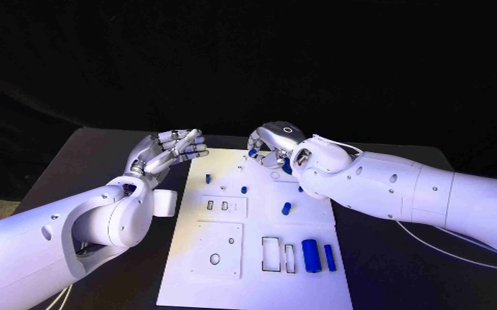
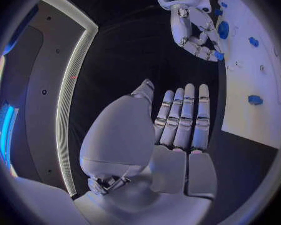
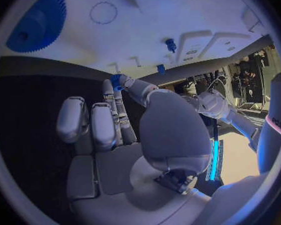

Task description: Assemble the parts on the task board

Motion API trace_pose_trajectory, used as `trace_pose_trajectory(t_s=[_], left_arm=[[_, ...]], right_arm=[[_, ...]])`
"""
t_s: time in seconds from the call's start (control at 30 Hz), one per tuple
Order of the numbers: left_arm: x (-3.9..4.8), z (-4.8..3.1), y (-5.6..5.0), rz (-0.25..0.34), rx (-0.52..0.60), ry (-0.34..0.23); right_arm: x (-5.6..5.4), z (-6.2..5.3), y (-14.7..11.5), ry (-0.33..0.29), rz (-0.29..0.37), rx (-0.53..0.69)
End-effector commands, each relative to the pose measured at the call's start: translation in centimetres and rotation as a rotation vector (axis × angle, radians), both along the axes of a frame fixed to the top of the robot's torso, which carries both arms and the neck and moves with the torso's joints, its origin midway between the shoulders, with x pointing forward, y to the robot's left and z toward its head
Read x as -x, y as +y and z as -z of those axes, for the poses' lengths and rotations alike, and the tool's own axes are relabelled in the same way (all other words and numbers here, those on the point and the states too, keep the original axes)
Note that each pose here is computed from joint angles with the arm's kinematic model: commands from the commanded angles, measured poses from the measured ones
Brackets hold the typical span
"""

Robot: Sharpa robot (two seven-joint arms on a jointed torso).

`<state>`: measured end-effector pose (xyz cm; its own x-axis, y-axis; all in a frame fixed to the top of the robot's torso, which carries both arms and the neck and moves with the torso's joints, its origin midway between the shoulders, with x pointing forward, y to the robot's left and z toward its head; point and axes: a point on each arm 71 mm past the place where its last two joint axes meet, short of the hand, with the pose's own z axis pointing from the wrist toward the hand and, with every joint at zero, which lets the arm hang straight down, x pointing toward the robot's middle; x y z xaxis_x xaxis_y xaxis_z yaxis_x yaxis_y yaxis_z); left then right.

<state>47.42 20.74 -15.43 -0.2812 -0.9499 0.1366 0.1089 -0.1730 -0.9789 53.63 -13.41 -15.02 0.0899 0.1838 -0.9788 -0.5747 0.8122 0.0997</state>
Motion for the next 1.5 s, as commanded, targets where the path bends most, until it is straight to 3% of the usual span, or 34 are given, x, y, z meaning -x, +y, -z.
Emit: trace_pose_trajectory(t_s=[0.03,0.8,1.5], left_arm=[[0.06,-0.16,-0.3,0.020,0.012,-0.006],[0.08,-0.23,-0.6,0.025,0.014,-0.006],[0.05,-0.22,-0.6,0.024,0.013,-0.004]], right_arm=[[-0.3,0.0,0.1,-0.008,0.015,-0.013],[-1.3,0.6,1.6,0.012,0.017,0.010],[-1.0,1.0,1.8,0.041,0.003,0.024]])
